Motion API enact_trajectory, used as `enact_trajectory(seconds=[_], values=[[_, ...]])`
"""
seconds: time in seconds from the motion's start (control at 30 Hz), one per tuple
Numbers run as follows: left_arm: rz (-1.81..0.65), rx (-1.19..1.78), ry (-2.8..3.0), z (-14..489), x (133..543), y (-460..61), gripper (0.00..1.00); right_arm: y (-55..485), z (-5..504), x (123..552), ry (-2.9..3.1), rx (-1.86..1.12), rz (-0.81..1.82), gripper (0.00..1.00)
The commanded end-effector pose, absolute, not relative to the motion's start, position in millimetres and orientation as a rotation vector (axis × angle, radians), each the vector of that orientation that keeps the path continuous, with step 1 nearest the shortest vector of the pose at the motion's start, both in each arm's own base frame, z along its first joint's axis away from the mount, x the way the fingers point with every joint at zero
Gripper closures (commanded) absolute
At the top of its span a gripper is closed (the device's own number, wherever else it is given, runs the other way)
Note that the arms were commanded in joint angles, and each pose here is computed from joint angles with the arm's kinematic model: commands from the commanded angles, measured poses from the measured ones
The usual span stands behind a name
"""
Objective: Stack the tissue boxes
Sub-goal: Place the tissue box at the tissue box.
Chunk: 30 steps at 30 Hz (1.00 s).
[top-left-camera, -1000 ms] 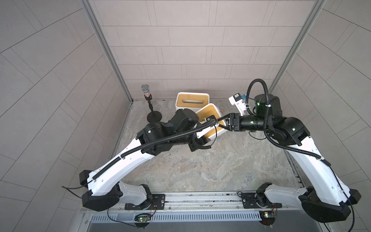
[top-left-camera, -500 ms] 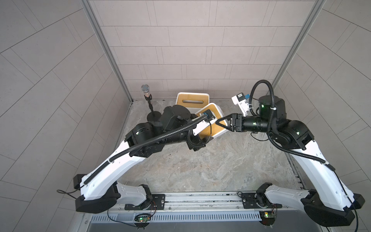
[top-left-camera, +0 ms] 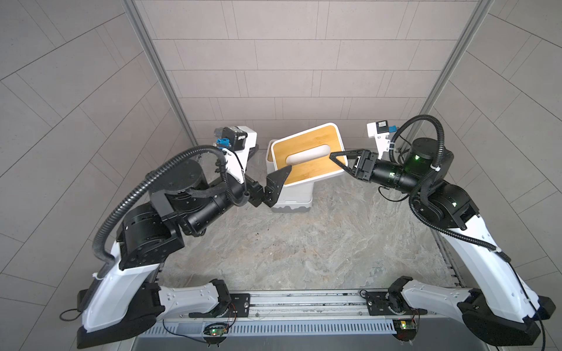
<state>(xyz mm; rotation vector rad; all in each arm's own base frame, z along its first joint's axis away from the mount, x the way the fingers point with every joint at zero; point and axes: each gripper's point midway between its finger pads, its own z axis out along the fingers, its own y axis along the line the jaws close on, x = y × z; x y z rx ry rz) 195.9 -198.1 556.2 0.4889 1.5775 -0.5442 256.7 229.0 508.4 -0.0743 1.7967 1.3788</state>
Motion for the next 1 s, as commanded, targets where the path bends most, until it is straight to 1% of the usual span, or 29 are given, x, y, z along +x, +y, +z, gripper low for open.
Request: enact_trajectory(seconds=[0.0,0.13,0.27,0.5,0.77,0.97], values=[[-0.489,0.275,1.643,554,227,-179,0.0,219,558,271,1.575,-0.001,1.425,0.79],[-0.63,0.11,1.724,540,264,-165,0.0,215,555,300,1.547,0.112,1.44,0.8],[-0.721,0.021,1.753,527,295,-159,0.0,213,545,326,1.52,0.222,1.477,0.81],[-0.928,-0.139,1.782,502,344,-146,0.03,226,524,365,1.555,0.301,1.51,0.83],[-1.0,-0.17,1.864,471,375,-155,0.07,238,498,392,1.62,0.35,1.525,0.82],[-0.994,-0.186,1.929,449,392,-159,0.12,244,487,399,1.651,0.355,1.543,0.8]])
